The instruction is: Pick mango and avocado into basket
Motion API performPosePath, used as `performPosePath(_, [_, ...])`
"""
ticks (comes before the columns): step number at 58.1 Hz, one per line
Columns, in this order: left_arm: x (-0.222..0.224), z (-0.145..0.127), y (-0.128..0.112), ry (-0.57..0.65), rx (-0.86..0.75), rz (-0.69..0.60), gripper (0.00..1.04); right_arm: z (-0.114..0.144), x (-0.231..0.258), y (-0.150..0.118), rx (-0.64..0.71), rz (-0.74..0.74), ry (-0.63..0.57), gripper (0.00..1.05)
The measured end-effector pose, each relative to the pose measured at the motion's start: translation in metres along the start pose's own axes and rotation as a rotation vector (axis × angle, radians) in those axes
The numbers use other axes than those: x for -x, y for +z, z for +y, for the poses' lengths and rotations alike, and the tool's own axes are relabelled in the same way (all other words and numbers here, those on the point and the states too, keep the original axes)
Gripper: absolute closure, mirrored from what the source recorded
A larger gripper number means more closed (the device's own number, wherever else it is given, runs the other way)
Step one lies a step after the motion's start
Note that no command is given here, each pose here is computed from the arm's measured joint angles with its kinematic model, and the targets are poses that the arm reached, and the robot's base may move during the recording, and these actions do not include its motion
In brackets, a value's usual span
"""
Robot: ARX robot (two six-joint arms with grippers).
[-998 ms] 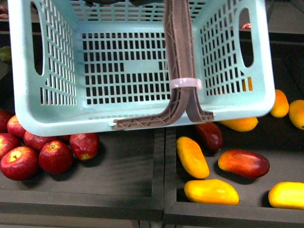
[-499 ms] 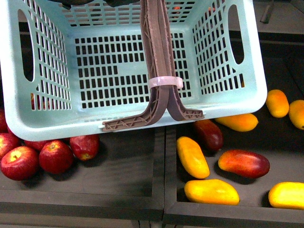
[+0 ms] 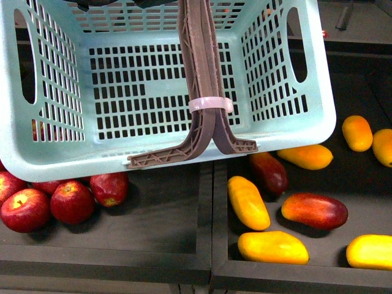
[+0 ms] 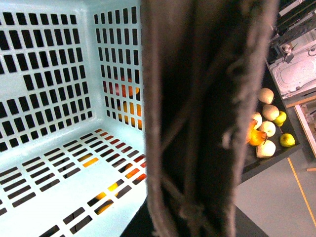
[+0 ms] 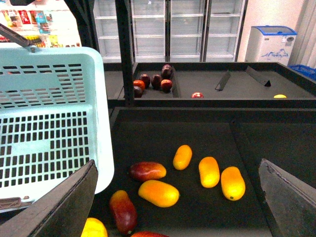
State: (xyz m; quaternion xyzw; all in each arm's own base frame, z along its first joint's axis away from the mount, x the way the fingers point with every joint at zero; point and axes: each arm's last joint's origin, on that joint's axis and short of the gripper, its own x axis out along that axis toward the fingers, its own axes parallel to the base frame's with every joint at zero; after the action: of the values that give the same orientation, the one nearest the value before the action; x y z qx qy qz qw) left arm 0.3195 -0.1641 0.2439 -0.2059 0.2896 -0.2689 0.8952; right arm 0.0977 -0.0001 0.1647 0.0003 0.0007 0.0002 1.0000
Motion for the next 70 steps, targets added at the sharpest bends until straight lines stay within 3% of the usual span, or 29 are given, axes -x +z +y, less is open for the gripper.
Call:
performPosePath(14, [0.0,0.0,0.0,-0.002,-0.001,0.001,0.98,0.0,0.0,0.0,0.0,0.0,0.0,0.08])
performPosePath(21, [0.0,0.0,0.0,0.0,-0.001,0.0,0.98,-0.005,-0.005,-0.002,-0.008,0.138,-0.148,0.08])
performPosePath(38, [0.0,0.0,0.0,-0.001,0.002,0.001,0.98,-0.038,-0.073,-0.001,0.065,0.235,-0.207,0.08])
performPosePath(45, [0.0,0.0,0.0,-0.001,0.002,0.001,0.98,-0.046,-0.111,-0.02,0.113,0.297,-0.172,0.08])
performPosePath(52, [0.0,0.0,0.0,-0.001,0.002,0.0,0.98,-0.051,-0.143,-0.056,0.156,0.404,-0.112,0.08])
performPosePath(70, [0.0,0.0,0.0,-0.001,0.002,0.001,0.98,-0.038,-0.177,-0.14,0.214,0.611,0.115,0.08])
